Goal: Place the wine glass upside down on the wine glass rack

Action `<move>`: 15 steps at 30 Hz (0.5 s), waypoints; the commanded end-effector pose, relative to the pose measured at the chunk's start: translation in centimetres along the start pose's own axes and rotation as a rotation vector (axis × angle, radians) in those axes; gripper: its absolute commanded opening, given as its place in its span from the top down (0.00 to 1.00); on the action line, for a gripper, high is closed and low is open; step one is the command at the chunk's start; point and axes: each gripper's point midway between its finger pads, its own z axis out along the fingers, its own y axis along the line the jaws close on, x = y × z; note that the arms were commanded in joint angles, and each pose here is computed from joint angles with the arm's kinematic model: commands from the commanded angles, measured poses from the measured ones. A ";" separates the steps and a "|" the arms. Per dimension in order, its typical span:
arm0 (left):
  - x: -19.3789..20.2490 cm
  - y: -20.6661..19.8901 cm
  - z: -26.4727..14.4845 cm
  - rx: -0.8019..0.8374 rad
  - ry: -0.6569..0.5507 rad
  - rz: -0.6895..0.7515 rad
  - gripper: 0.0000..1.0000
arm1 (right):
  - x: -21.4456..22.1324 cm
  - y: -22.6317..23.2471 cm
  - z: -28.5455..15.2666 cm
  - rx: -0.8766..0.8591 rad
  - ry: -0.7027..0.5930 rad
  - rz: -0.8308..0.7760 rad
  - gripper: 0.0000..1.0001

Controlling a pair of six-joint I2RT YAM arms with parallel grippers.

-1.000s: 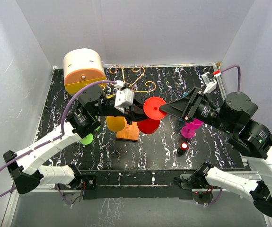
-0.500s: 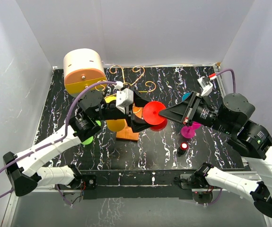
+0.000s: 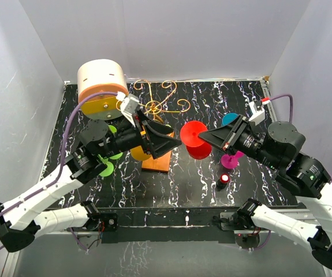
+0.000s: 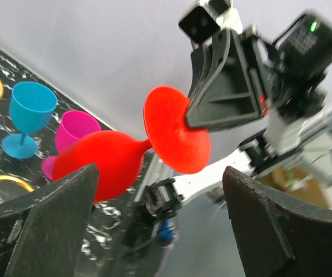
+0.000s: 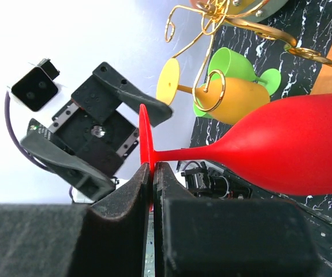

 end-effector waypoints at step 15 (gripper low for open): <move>-1.2 1.2 -0.4 -0.206 -0.097 -0.647 0.22 | -1.2 0.6 0.5 -0.133 -0.117 0.045 1.00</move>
